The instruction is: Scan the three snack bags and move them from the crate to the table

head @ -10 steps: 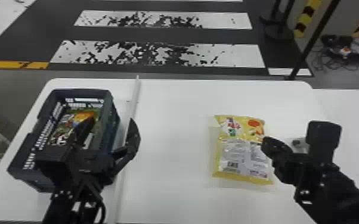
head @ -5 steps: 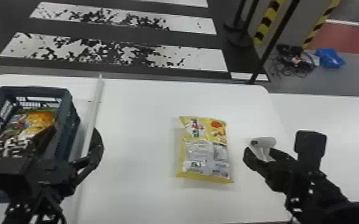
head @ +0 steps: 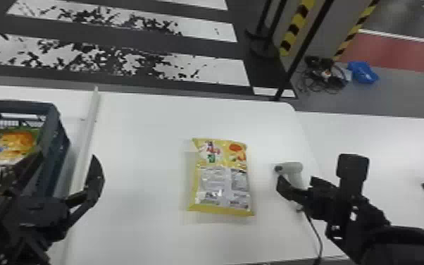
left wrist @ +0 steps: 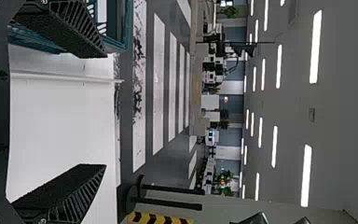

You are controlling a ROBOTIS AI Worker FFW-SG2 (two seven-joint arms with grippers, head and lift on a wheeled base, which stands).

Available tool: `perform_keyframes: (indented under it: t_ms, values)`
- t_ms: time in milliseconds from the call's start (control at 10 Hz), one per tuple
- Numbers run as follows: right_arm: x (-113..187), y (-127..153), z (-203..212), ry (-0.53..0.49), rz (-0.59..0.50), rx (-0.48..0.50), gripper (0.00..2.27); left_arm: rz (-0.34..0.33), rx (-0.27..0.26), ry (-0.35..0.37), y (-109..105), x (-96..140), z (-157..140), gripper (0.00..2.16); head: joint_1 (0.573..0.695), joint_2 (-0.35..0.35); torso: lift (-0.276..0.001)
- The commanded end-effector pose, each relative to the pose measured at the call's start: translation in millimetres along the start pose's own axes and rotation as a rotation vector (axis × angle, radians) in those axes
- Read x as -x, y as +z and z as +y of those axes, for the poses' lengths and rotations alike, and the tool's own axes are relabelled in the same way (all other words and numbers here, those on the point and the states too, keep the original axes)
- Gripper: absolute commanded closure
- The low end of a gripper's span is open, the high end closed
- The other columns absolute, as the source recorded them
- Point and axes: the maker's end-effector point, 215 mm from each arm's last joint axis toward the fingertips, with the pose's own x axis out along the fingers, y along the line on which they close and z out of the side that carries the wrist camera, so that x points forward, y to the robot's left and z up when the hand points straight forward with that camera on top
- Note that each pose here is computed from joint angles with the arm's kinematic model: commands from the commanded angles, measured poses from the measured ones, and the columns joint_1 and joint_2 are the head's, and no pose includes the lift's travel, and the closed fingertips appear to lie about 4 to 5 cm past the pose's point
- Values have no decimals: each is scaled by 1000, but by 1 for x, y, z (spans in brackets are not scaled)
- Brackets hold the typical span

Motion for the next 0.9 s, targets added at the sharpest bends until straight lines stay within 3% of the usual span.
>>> perform_keyframes:
  t_ms: [0,500,700,800]
  values:
    - [-18,-2,-15,19,13,-11,87,-42,7,-9,13,7,-6,29,695,-249,-62]
    - [-50,-34,-38,25,104,4,87,-82,5,-7,24,19,-1,29,695,-288,-62]
    - [-61,-40,-42,33,114,8,130,-69,3,-6,18,19,0,29,695,-292,-62]
    - [-67,-46,-45,29,135,15,458,-65,2,-5,15,19,0,29,695,-296,-62]
